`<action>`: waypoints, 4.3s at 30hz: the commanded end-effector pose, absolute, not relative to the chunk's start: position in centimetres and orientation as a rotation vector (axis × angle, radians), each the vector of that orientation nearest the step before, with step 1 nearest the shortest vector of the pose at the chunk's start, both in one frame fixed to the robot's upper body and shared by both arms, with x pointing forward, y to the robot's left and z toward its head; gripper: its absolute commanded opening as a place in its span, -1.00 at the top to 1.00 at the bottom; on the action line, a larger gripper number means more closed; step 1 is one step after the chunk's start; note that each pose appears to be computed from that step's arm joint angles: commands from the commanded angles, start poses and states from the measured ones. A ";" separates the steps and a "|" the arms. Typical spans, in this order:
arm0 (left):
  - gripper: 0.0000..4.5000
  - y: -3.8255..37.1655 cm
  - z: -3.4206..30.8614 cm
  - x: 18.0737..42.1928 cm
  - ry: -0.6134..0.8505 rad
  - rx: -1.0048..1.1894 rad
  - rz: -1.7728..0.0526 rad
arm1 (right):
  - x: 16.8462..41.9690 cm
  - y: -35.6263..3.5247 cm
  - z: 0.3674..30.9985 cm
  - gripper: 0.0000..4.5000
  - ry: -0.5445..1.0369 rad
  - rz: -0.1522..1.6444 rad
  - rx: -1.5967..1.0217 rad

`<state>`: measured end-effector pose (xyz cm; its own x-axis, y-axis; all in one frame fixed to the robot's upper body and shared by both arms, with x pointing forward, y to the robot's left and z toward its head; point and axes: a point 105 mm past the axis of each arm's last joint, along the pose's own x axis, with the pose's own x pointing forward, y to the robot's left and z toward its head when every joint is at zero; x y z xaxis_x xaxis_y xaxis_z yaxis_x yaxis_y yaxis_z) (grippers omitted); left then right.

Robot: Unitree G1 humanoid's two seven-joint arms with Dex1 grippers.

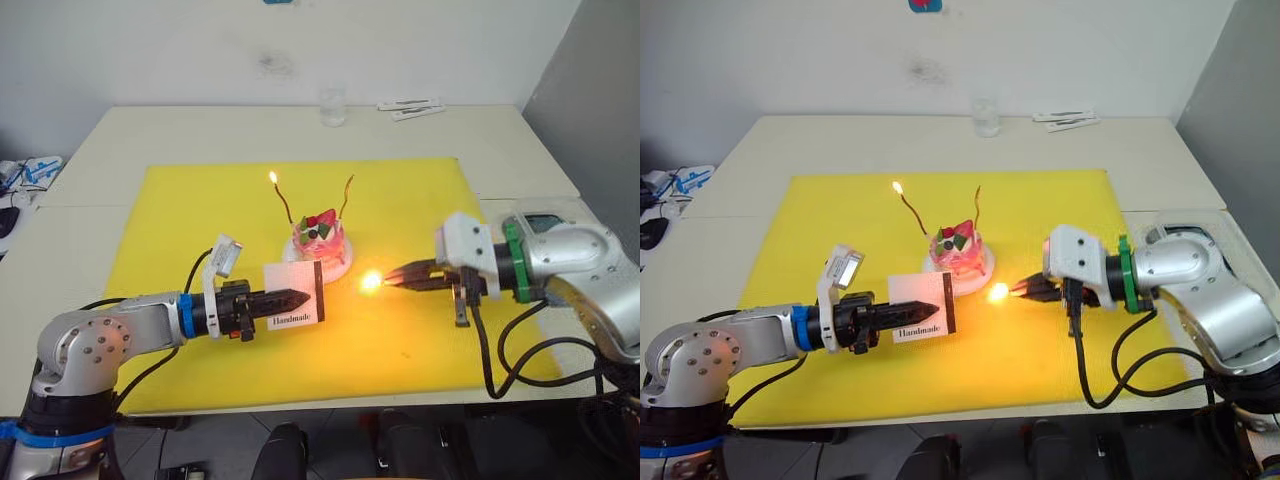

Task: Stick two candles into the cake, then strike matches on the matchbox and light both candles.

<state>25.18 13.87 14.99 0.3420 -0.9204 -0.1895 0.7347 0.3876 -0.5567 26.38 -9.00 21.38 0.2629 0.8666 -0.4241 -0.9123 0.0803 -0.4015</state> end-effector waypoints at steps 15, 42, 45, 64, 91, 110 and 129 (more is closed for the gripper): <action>1.00 13.0 14.7 24.3 0.503 -0.313 -1.184 | 32.5 -7.3 25.7 0.98 -0.109 1.072 -0.645; 1.00 13.1 14.6 24.3 0.499 -0.316 -1.195 | 32.9 -6.4 27.6 0.98 -0.148 1.098 -0.639; 1.00 13.1 14.6 24.3 0.498 -0.319 -1.195 | 32.9 -6.5 27.7 0.98 -0.150 1.097 -0.641; 1.00 13.1 14.5 24.4 0.498 -0.329 -1.194 | 32.6 -6.1 28.2 0.98 -0.155 1.114 -0.617; 1.00 13.0 14.4 24.3 0.497 -0.340 -1.196 | 32.2 -6.0 27.9 0.98 -0.135 1.135 -0.607; 1.00 12.7 15.5 24.5 0.470 -0.378 -1.217 | 31.0 -7.3 27.7 0.98 -0.109 1.111 -0.582; 1.00 9.5 17.7 23.3 0.439 -0.424 -1.390 | 30.8 -25.2 25.0 0.98 0.118 0.408 -0.603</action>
<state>23.94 10.13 16.60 0.1658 -0.9833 -0.0744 0.8119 0.1790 -0.5556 30.90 -23.11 23.07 0.8591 0.4172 -0.2966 -0.5112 0.7278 -0.4571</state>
